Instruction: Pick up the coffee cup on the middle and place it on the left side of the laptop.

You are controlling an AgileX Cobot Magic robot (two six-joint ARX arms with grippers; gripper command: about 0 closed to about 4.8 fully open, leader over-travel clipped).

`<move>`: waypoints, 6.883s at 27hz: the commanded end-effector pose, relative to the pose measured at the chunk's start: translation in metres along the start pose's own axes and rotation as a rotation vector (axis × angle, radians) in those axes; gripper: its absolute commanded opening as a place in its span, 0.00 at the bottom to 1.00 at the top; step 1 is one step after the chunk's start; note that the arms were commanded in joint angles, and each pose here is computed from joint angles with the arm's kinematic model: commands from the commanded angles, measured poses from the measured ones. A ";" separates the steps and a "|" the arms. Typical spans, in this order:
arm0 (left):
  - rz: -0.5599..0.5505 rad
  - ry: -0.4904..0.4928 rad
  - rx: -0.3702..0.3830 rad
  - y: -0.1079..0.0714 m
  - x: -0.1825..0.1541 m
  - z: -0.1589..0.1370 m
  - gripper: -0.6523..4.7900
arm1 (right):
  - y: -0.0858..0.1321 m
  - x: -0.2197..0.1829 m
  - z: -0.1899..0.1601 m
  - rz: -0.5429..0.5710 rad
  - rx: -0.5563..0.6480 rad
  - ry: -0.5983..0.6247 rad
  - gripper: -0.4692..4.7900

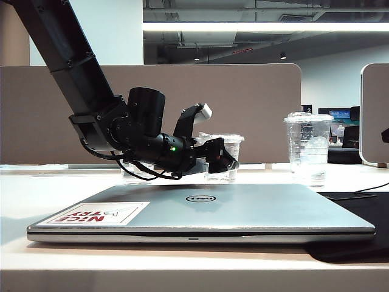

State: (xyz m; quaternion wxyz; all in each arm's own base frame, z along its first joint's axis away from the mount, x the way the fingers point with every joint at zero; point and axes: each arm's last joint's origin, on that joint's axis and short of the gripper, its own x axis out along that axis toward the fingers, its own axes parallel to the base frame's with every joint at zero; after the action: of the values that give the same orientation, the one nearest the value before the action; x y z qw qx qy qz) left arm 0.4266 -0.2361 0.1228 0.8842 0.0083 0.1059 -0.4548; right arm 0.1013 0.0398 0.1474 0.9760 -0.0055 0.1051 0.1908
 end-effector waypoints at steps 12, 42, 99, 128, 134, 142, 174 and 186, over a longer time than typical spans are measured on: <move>-0.006 -0.016 0.006 -0.001 0.000 0.003 0.85 | 0.000 0.000 0.001 0.002 0.000 -0.015 0.08; -0.031 -0.109 0.132 -0.014 -0.034 0.089 0.69 | 0.000 0.000 0.001 0.002 0.000 -0.016 0.08; 0.379 0.037 -0.092 -0.016 -0.249 -0.065 0.68 | 0.000 -0.002 0.003 0.001 -0.001 -0.045 0.08; 0.437 -0.045 -0.129 -0.060 -0.314 -0.066 0.98 | 0.000 -0.002 0.003 0.002 -0.001 -0.046 0.08; 0.470 -0.083 -0.102 -0.075 -0.326 -0.067 0.97 | -0.001 -0.002 0.003 -0.005 0.000 -0.047 0.08; 0.536 -0.210 -0.048 -0.087 -0.339 -0.048 0.11 | -0.014 -0.006 0.006 -0.134 0.021 -0.093 0.08; 0.951 -0.277 0.048 -0.124 -0.381 -0.032 0.11 | -0.042 -0.025 0.015 -0.447 0.038 -0.239 0.08; 1.006 -0.262 0.001 -0.122 -0.382 -0.036 0.11 | -0.041 -0.025 0.015 -0.433 0.037 -0.238 0.08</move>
State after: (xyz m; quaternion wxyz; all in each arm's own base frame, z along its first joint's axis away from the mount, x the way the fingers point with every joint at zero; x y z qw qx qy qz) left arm 0.1062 0.0026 0.1696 0.9994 0.0111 -0.0154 0.0276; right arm 0.0972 -0.0064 0.1658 0.9996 0.0126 -0.0054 -0.0247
